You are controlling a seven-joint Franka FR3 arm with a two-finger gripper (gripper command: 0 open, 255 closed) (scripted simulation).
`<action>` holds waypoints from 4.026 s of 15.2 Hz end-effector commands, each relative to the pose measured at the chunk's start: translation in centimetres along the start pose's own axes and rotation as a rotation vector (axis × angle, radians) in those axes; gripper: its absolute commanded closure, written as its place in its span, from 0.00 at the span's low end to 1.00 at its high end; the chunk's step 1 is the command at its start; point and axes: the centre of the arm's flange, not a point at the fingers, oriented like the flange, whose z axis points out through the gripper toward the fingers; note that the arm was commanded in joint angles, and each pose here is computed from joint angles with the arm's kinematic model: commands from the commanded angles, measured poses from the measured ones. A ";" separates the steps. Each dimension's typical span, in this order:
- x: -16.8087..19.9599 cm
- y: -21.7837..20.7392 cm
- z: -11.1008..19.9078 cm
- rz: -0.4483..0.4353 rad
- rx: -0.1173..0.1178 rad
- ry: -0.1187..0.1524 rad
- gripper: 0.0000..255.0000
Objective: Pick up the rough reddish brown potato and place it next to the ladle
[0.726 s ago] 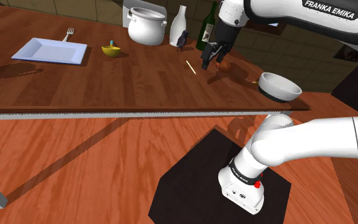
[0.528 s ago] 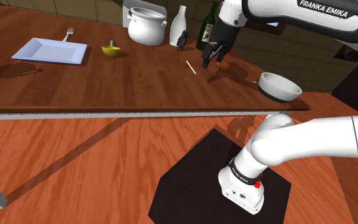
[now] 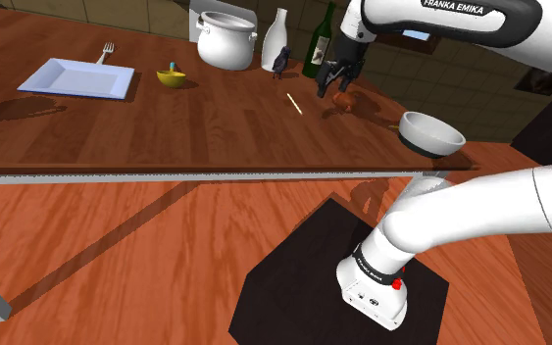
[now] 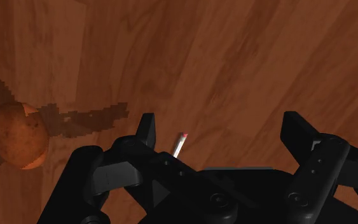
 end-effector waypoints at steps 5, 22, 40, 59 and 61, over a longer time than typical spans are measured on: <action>3.2 6.8 2.9 0.098 -0.003 -0.013 0.00; 8.0 25.2 10.3 0.345 -0.009 -0.046 0.00; 7.9 25.2 13.8 0.345 -0.009 -0.046 1.00; 8.8 26.1 7.0 0.345 -0.009 -0.046 1.00; 8.9 26.2 6.0 0.345 -0.009 -0.046 1.00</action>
